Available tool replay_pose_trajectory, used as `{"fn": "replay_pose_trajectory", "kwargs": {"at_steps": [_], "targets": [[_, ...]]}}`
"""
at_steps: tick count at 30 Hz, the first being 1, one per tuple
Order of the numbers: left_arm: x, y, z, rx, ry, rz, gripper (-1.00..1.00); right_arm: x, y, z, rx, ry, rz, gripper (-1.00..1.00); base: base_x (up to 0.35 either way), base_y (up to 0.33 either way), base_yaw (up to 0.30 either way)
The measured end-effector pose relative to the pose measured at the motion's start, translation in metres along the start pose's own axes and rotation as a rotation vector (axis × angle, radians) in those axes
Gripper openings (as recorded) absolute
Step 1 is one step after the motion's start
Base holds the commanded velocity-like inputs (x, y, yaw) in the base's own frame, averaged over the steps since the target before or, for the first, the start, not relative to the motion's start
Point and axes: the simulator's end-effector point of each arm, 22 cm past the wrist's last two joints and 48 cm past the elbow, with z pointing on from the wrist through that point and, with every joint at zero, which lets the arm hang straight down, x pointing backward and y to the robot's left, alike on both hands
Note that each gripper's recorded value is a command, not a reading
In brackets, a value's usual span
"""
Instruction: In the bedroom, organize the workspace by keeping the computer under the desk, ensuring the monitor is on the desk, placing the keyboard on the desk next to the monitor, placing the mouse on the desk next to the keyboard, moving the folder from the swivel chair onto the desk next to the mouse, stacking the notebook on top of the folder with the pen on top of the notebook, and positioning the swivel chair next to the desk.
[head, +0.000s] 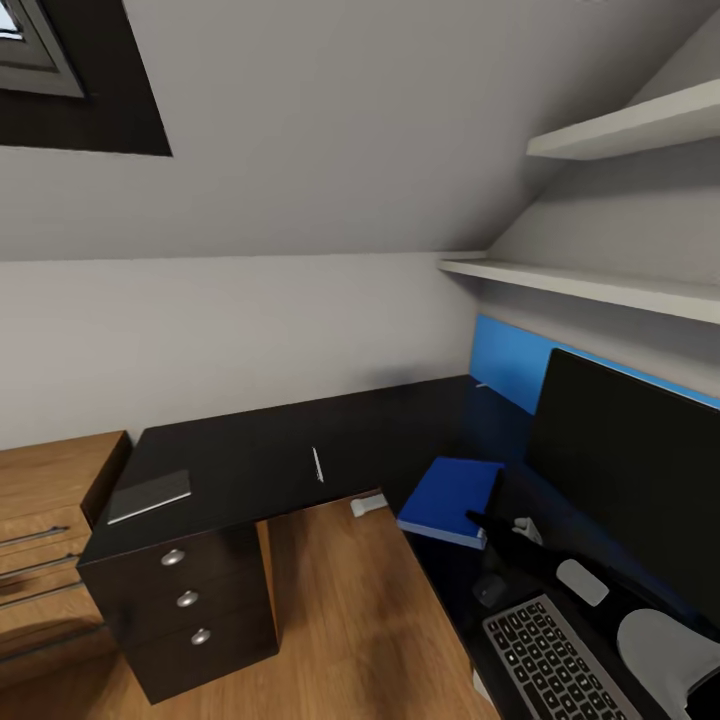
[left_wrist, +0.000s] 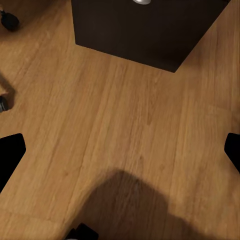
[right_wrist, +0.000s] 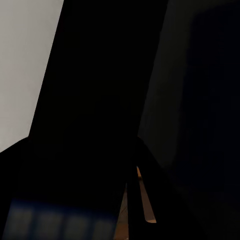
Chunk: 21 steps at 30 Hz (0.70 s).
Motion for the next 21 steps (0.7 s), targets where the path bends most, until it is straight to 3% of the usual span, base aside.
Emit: {"fn": "replay_pose_trajectory", "kwargs": {"at_steps": [21], "targets": [[0.007, 0.002, 0.010, 0.001, -0.003, 0.001, 1.00, 0.005, -0.010, 0.005, -0.003, 0.005, 0.000, -1.00, 0.000, 0.000, -0.030]]}}
